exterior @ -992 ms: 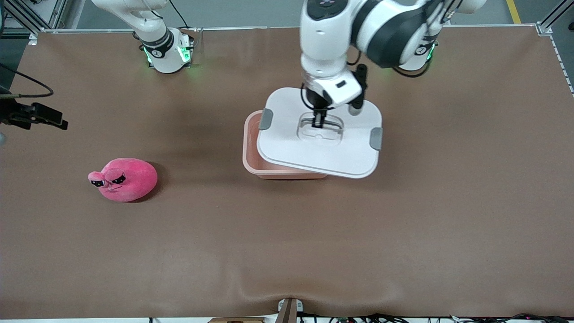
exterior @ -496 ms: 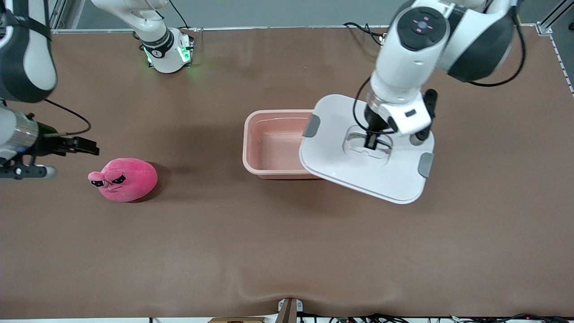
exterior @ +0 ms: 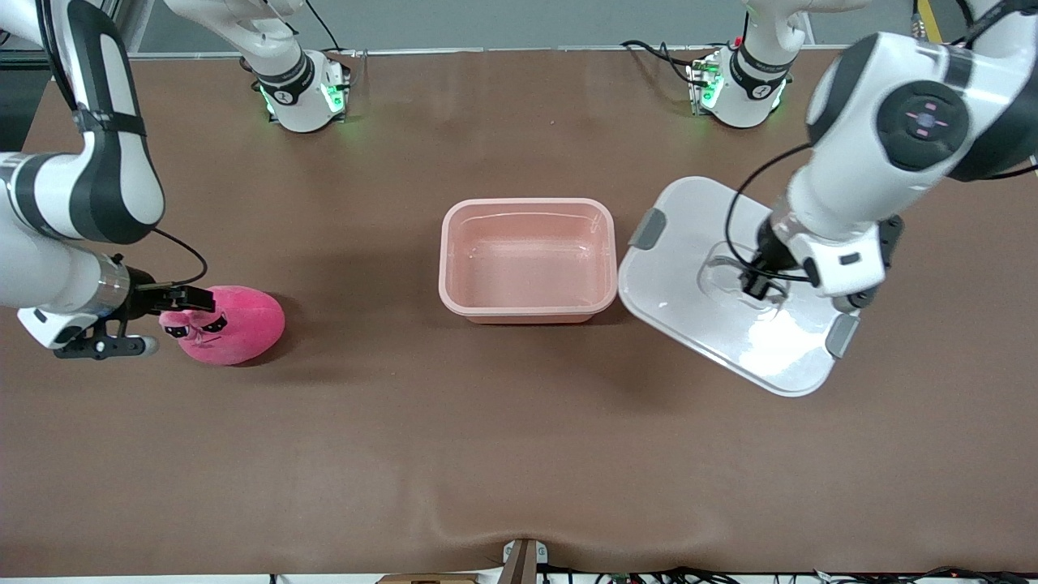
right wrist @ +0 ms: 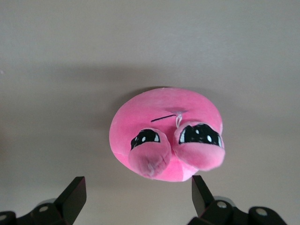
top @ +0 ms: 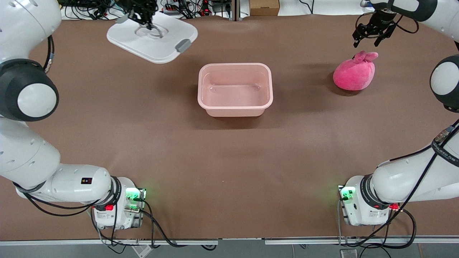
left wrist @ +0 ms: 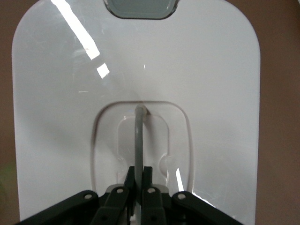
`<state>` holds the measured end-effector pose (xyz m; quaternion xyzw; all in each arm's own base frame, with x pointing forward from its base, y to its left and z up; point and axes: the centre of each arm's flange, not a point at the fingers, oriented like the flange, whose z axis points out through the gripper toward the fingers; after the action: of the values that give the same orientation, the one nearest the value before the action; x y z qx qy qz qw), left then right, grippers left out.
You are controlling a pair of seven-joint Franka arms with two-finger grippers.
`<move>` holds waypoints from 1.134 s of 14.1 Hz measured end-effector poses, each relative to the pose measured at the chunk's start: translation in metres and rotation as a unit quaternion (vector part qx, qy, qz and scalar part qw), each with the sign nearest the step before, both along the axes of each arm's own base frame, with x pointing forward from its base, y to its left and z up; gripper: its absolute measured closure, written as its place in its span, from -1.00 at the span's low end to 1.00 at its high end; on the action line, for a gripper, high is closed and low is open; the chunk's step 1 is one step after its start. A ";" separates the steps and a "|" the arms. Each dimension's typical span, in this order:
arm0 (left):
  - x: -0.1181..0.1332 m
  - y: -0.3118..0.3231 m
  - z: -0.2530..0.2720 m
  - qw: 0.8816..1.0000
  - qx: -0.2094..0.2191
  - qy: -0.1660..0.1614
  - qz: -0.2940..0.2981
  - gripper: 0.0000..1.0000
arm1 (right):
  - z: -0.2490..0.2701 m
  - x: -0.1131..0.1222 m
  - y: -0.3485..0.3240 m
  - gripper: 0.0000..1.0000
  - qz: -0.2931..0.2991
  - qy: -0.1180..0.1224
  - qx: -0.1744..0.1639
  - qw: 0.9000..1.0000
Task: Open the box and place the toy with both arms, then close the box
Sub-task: 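Lift the white lid off the pink tub and carry it aside, then grasp the pink plush with the right gripper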
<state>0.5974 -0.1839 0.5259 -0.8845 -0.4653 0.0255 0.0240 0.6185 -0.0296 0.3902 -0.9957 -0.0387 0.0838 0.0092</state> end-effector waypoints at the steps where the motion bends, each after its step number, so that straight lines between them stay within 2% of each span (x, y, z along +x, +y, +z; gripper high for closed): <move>1: 0.004 0.018 -0.003 1.000 -0.001 0.009 -0.016 0.86 | -0.006 0.000 -0.001 -0.96 0.009 0.005 0.001 1.000; 4: 0.009 0.052 -0.007 0.998 -0.004 0.026 -0.059 0.86 | -0.019 0.001 -0.001 -0.89 0.020 0.015 0.003 1.000; 5: 0.010 0.061 -0.008 0.997 -0.005 0.030 -0.073 0.86 | -0.021 0.002 0.000 -0.68 0.023 0.017 0.003 1.000; 6: 0.011 0.071 -0.008 0.995 -0.007 0.034 -0.089 0.86 | -0.023 0.002 0.001 -0.57 0.027 0.018 0.004 0.999; 11: 0.012 0.099 -0.010 0.988 -0.016 0.047 -0.147 0.86 | -0.036 0.005 0.000 -0.52 0.039 0.019 0.005 0.999; 13: 0.012 0.096 -0.010 0.985 -0.018 0.048 -0.166 0.86 | -0.042 0.006 0.000 -0.17 0.040 0.020 0.005 0.999; 14: 0.012 0.095 -0.011 0.984 -0.019 0.049 -0.173 0.86 | -0.043 0.006 0.000 -0.16 0.040 0.021 0.005 0.999; 16: 0.011 0.093 -0.012 0.982 -0.019 0.051 -0.180 0.86 | -0.041 0.007 0.001 0.18 0.041 0.019 0.005 0.999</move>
<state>0.6085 -0.0909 0.5136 -0.9517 -0.2957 0.0747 0.0346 0.6256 -0.0291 0.3490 -0.9915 -0.0793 0.1030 0.0111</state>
